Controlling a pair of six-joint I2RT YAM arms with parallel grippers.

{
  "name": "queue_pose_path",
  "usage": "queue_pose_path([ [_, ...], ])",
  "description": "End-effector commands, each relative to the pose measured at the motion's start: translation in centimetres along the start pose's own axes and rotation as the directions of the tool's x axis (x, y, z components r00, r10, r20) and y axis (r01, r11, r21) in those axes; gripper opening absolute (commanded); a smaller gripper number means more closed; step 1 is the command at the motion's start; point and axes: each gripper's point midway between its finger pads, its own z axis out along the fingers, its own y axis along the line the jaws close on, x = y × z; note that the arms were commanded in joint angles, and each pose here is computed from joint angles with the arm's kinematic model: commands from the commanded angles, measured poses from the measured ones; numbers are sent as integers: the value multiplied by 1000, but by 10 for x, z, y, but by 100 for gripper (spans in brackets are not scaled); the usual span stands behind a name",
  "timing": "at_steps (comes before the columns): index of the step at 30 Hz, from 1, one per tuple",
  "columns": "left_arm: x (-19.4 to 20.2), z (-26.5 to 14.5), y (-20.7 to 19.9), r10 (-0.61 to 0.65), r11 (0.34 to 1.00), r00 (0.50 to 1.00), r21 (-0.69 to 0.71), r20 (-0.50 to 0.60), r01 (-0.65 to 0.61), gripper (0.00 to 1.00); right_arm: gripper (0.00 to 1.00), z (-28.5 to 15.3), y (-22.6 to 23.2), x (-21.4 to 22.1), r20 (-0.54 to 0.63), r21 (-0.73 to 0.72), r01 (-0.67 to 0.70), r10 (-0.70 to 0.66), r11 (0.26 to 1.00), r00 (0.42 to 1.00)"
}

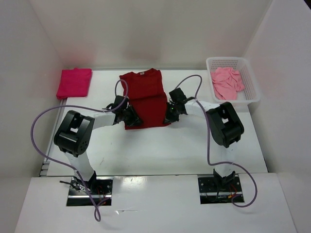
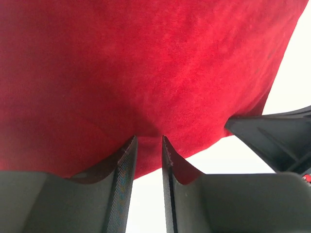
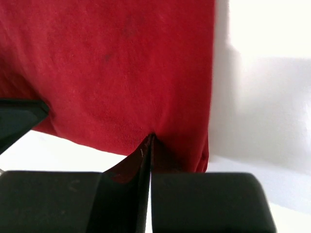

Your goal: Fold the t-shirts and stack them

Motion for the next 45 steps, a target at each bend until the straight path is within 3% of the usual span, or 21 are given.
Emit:
queue_pose_path([
  [1, 55, -9, 28, 43, 994, 992, -92, -115, -54, 35, 1, -4, -49, 44, -35, 137, -69, 75, 988, 997],
  [5, 82, -28, 31, 41, 995, 989, -80, -143, -53, 35, 0, -22, -68, 110, -110, 159, -113, 131, 981, 985],
  [9, 91, -54, 27, 90, 993, 986, -59, -144, -99, 39, 0, -50, -50, 133, -109, 97, -119, 130, 988, 986],
  [12, 80, -76, 17, 152, 985, 983, -60, -105, -159, 50, 8, -77, -31, 123, -63, 31, -120, 122, 992, 991],
  [14, 66, -91, 5, 172, 984, 984, -40, -46, -174, 55, 19, -97, -13, 107, -15, -16, -106, 106, 994, 994],
  [17, 59, -101, 13, 117, 993, 992, -26, -38, -118, 55, 29, -112, -8, 91, 15, -77, -126, 127, 989, 992],
  [20, 77, -103, 34, 55, 997, 996, -52, -63, -59, 55, 42, -109, -23, 96, 25, -69, -186, 189, 980, 982],
  [26, 89, -102, 56, -11, 996, 999, -89, -48, 7, 56, 50, -95, -49, 99, 49, -45, -269, 271, 962, 961],
  [34, 91, -84, 63, -22, 994, 997, -107, -77, 14, 58, 50, -66, -60, 109, -20, -17, -269, 269, 963, 963],
  [37, 90, -84, 64, -21, 993, 997, -115, -67, 13, 52, 48, -63, -61, 108, -12, -11, -269, 269, 963, 963],
  [41, 88, -83, 60, -16, 996, 998, -93, -64, 10, 43, 38, -57, -67, 114, -23, 1, -282, 282, 959, 959],
  [45, 90, -80, 61, -10, 996, 997, -92, -76, 3, 24, 19, -56, -67, 116, -37, 2, -285, 285, 959, 958],
])
